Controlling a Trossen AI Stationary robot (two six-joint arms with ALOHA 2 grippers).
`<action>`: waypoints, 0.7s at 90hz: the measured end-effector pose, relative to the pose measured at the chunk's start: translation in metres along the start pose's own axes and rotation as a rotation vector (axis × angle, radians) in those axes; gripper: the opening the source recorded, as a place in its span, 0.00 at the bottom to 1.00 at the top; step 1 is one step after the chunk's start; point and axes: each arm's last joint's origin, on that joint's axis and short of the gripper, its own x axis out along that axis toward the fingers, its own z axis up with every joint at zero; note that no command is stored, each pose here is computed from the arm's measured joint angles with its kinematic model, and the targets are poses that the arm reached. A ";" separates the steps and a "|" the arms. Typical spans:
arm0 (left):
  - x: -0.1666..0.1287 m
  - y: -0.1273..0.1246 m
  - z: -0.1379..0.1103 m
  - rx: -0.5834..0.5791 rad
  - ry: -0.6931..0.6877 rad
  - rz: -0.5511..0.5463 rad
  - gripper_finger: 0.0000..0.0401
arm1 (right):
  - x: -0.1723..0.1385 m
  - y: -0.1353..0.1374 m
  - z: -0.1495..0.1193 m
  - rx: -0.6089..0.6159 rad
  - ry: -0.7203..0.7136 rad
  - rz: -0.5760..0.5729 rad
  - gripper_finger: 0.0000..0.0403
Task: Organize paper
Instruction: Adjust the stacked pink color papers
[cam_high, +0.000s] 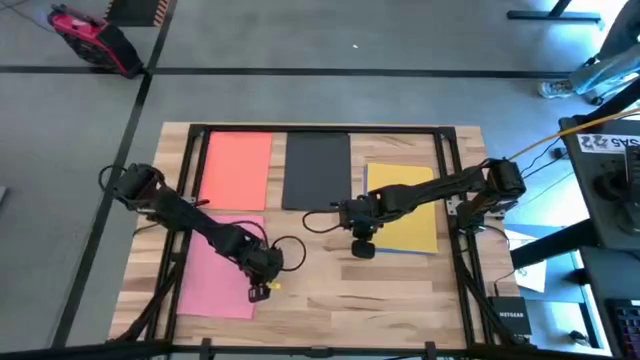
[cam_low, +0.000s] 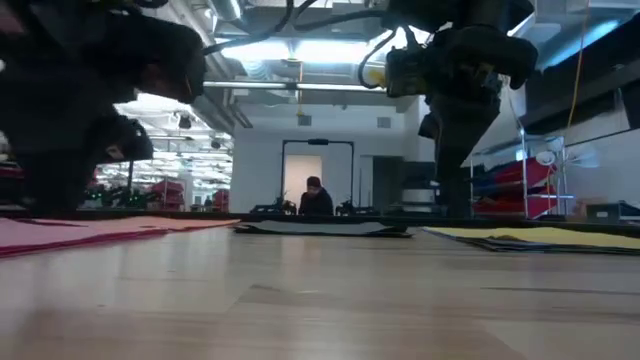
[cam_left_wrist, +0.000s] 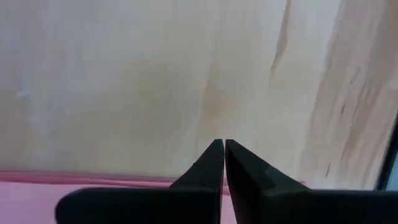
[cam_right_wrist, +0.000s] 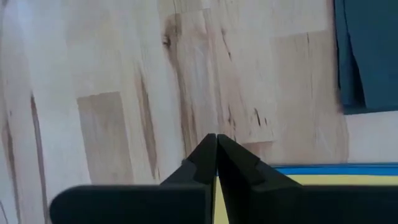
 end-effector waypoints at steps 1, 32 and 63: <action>0.000 0.002 0.000 0.002 -0.001 0.010 0.00 | 0.000 0.000 0.000 0.000 -0.001 -0.003 0.00; -0.005 0.057 0.023 -0.079 -0.012 0.207 0.00 | 0.000 -0.002 0.001 -0.002 -0.016 -0.049 0.00; 0.004 0.081 0.010 -0.139 0.042 0.255 0.00 | 0.000 -0.002 0.001 -0.014 -0.016 -0.051 0.00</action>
